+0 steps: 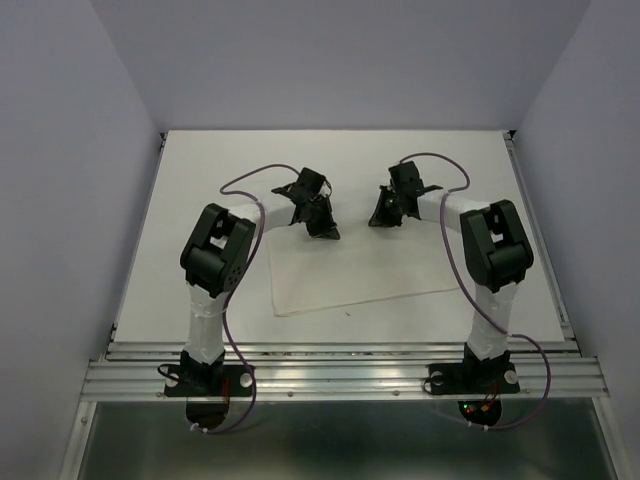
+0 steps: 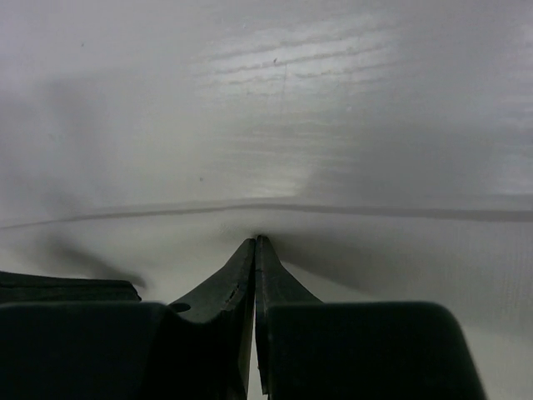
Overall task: Fold the napkin into a case and place the utensils inside
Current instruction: Smooth out the rectangle-folded napkin at the center of the board.
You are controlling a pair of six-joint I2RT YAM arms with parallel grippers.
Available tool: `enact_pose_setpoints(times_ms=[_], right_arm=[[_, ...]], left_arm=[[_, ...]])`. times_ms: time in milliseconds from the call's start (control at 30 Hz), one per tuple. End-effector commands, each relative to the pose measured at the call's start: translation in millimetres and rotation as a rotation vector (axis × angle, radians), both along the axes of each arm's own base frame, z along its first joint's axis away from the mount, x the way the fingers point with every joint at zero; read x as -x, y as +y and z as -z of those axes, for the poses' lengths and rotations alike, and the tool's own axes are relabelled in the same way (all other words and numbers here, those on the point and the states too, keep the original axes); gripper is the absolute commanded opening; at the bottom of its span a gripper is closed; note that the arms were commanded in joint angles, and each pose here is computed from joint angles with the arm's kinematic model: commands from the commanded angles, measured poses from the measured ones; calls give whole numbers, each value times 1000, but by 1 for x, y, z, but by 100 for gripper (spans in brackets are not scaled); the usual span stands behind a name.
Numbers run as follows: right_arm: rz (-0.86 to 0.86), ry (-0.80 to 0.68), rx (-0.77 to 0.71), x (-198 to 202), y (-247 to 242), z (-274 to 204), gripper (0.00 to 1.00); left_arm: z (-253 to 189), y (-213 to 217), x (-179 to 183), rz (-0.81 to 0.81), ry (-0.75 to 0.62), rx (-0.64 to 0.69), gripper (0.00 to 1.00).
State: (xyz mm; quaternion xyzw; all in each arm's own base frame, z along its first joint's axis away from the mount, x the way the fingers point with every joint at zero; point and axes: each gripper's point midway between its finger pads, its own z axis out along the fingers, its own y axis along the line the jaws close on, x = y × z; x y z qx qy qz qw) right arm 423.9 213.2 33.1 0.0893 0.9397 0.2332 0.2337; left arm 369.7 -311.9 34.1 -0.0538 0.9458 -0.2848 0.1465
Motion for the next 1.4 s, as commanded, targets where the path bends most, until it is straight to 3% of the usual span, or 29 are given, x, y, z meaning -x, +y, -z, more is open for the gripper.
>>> enact_pose_setpoints(times_ms=[0, 567, 900, 1367], right_arm=[[37, -68, 45, -29, -6, -6, 7], [83, -88, 133, -38, -36, -4, 7], [161, -65, 152, -38, -92, 2, 7], [323, -41, 216, -34, -175, 7, 6]], left_arm=[[-20, 0, -21, -8, -72, -13, 0], [6, 38, -32, -8, -76, -144, 0], [40, 85, -25, -59, -5, -196, 0], [43, 95, -31, -49, -8, -218, 0]])
